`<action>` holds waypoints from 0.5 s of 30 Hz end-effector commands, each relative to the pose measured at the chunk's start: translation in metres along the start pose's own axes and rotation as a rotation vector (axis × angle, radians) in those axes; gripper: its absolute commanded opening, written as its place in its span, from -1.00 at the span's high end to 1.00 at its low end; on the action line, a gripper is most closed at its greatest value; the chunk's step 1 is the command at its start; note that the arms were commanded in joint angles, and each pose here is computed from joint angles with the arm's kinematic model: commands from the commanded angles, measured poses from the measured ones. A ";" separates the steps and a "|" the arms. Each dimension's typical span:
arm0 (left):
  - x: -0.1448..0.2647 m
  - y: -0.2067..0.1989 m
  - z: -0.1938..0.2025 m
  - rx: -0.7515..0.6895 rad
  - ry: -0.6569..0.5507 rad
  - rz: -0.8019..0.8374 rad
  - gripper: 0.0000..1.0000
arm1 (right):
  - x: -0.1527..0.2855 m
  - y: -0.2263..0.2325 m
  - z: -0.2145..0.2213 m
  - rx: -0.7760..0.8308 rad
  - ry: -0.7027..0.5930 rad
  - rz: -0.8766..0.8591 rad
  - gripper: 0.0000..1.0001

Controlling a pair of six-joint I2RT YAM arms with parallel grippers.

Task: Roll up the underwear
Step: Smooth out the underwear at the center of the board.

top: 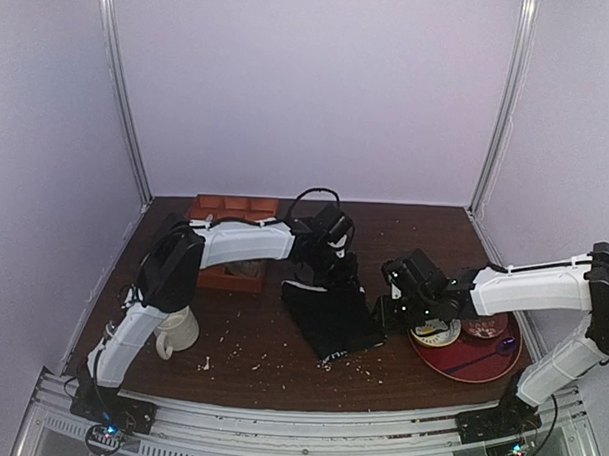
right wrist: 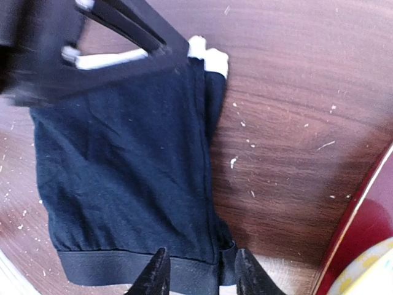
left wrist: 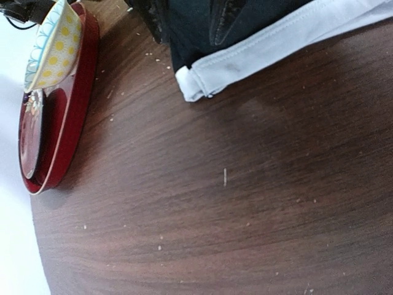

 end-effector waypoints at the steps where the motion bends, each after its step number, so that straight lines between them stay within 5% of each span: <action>1: 0.031 -0.023 -0.011 0.017 -0.034 0.054 0.36 | -0.010 0.000 0.003 -0.003 0.034 -0.014 0.30; 15: 0.034 -0.023 -0.009 0.065 -0.008 0.068 0.23 | -0.031 -0.004 0.016 -0.084 0.069 -0.088 0.26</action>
Point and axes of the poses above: each gripper's point midway between its finger pads, its own x axis back along the fingers, its own y axis along the line the jaws close on, z = x × y, the point moved 1 cm from there along x, back along the fingers, and after that the axes turned 11 degrees about x, right-handed, at the moved point
